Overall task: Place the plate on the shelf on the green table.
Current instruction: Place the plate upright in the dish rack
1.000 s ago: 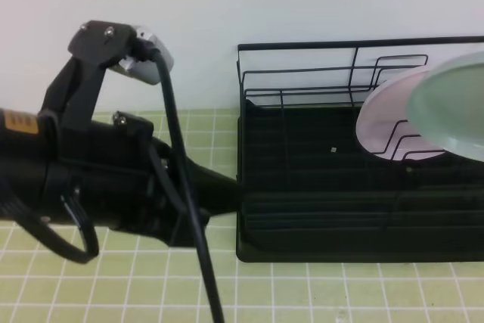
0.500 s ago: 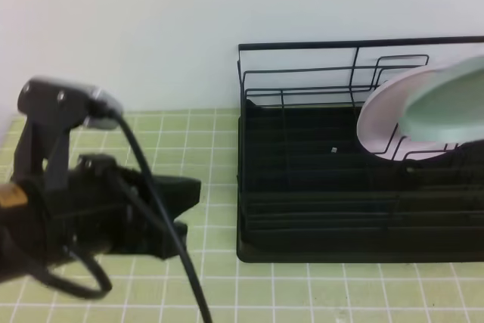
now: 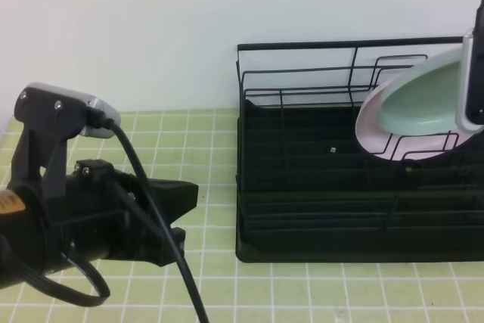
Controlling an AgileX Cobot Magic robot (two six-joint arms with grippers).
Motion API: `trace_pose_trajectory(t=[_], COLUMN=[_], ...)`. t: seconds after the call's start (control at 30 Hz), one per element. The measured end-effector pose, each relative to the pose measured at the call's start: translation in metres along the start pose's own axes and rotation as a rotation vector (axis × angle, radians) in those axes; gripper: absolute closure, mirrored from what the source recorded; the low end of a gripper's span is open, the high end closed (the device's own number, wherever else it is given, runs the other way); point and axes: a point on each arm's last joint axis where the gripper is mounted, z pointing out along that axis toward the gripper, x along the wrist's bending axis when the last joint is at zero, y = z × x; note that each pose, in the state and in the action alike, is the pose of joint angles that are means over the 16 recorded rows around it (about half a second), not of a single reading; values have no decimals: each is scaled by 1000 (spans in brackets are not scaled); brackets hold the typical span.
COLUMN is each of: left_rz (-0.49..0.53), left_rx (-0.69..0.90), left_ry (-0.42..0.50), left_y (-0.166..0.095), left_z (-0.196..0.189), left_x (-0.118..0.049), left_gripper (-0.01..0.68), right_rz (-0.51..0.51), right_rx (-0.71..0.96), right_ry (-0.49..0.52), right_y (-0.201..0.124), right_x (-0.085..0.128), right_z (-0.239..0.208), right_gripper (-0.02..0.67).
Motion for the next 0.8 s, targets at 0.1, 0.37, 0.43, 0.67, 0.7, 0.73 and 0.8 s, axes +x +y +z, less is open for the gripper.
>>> trace_pose_trajectory(t=[0.1,0.37,0.43,0.67,0.7,0.73,0.8], left_rz=[2,3,3,3,2,2,2], left_rx=[0,1,1,4,4,5,6], left_ry=[0,0,0,-2,-2,-2,-3], left_y=[0,0,0,0,0,0,-1], left_z=[0,0,0,0,0,0,0], left_x=[0,0,0,0,0,0,0], left_gripper=[673,673,673,673,673,673,673], right_rz=[7,43,54,96,102,108,124], right_rx=[-7,-19,-19,-16,-16,-15,-14], right_ry=[0,-19,-24,-35,-35,-36,-36], right_y=[1,1,0,-3,-3,-3,-4], right_x=[2,1,1,-1,-1,-1,-1], right_z=[5,12,13,15,15,15,16], right_gripper=[598,606,606,598,595,591,591])
